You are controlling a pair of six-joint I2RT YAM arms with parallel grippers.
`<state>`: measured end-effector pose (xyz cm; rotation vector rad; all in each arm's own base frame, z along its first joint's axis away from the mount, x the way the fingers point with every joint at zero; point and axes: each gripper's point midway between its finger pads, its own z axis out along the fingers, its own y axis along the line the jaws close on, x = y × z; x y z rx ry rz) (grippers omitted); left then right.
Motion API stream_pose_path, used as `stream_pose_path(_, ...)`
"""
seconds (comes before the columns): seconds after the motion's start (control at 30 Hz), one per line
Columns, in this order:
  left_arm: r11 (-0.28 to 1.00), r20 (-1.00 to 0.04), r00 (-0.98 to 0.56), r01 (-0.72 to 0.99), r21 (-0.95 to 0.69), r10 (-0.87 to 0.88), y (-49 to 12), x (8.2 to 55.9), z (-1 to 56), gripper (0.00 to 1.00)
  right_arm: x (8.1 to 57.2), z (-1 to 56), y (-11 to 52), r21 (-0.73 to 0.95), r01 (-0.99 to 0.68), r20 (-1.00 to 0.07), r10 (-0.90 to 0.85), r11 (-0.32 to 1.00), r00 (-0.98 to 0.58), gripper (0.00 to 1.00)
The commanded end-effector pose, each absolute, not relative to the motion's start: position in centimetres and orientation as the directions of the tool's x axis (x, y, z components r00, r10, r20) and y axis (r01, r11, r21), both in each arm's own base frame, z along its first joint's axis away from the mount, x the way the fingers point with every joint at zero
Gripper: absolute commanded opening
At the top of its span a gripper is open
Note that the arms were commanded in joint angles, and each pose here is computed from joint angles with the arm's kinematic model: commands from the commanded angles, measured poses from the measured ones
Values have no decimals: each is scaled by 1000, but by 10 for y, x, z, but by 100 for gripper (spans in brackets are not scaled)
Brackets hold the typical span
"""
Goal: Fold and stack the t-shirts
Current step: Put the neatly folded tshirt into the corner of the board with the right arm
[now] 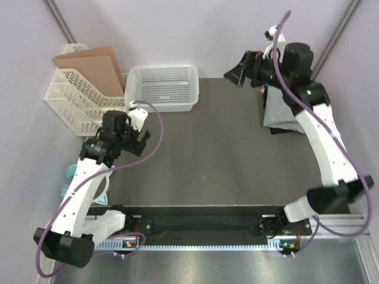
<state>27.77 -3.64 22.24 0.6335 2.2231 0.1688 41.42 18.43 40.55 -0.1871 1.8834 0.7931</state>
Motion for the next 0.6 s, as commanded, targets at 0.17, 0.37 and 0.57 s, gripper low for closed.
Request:
stream_pose_path(0.17, 921, -768, -527, 328, 210, 363, -47, 271, 230, 99, 329, 347, 193, 307, -463, -896, 88, 831, -436, 100)
stream_pose_path(0.37, 936, -782, -539, 315, 158, 313, -55, 278, 211, 99, 305, 278, 170, 272, -373, -854, 44, 887, -518, 100)
stream_pose_path(0.57, 944, -784, -547, 297, 146, 293, -56, 291, 189, 99, 295, 260, 162, 260, -355, -838, 27, 898, -546, 100)
